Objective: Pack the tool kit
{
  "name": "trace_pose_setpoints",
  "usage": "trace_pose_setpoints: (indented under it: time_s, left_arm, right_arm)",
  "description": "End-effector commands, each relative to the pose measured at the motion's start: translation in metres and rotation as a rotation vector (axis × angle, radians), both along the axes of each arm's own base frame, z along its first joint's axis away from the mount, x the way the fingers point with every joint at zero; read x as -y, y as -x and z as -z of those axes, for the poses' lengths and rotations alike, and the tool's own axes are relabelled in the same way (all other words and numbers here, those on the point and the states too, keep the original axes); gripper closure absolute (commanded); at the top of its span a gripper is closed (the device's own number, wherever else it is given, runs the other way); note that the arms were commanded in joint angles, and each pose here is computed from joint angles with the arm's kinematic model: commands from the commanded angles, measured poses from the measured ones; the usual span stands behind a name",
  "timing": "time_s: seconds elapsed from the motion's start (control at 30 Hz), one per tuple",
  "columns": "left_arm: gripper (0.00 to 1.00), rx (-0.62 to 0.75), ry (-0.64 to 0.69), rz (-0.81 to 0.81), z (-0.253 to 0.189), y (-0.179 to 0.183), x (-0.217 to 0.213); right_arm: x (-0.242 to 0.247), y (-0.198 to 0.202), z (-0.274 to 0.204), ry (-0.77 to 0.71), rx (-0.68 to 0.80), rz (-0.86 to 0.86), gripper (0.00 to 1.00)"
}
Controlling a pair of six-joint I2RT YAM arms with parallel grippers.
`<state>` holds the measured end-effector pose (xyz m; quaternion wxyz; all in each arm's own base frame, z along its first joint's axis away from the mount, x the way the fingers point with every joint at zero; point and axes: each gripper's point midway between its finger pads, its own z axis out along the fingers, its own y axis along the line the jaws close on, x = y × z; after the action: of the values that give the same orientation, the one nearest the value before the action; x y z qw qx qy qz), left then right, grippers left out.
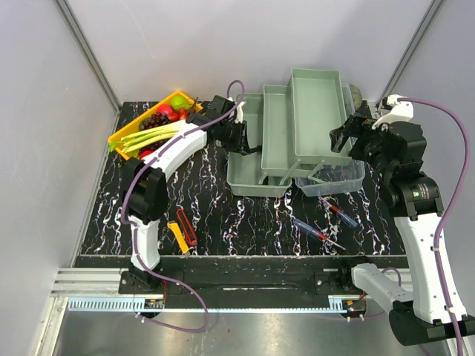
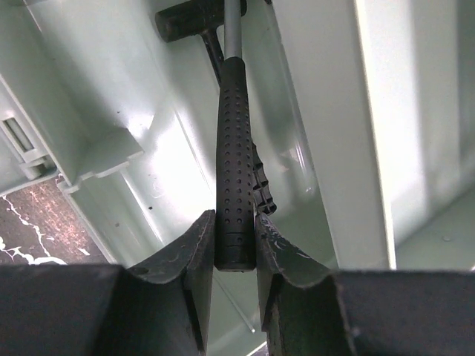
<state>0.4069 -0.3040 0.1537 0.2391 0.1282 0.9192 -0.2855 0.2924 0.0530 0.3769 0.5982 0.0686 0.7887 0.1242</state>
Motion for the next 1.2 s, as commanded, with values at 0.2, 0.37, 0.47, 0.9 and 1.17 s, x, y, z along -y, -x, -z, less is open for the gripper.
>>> trace_pose_setpoints:
  time_s: [0.2,0.37,0.47,0.9,1.17]
  left_arm:
    - [0.45,0.073,-0.036,-0.066,-0.012,0.016,-0.017]
    - [0.38,0.111,-0.027,-0.104,-0.022,0.019,-0.024]
    - [0.38,0.129,-0.007,-0.117,-0.033,0.018,-0.023]
    - [0.01,0.287,-0.034,-0.335,-0.082,0.012,-0.079]
    - [0.01,0.161,-0.196,-0.588,-0.052,0.056,-0.165]
  right_arm:
    - [0.003,0.002,-0.004,-0.002,0.027,0.020,0.00]
    - [0.001,-0.001,-0.003,0.001,0.019,0.013,0.01]
    - [0.000,-0.001,-0.005,0.002,0.024,0.006,0.01]
    - [-0.002,0.005,-0.034,-0.005,0.078,-0.015,0.01]
    - [-0.008,0.000,-0.041,-0.062,0.077,-0.023,0.01]
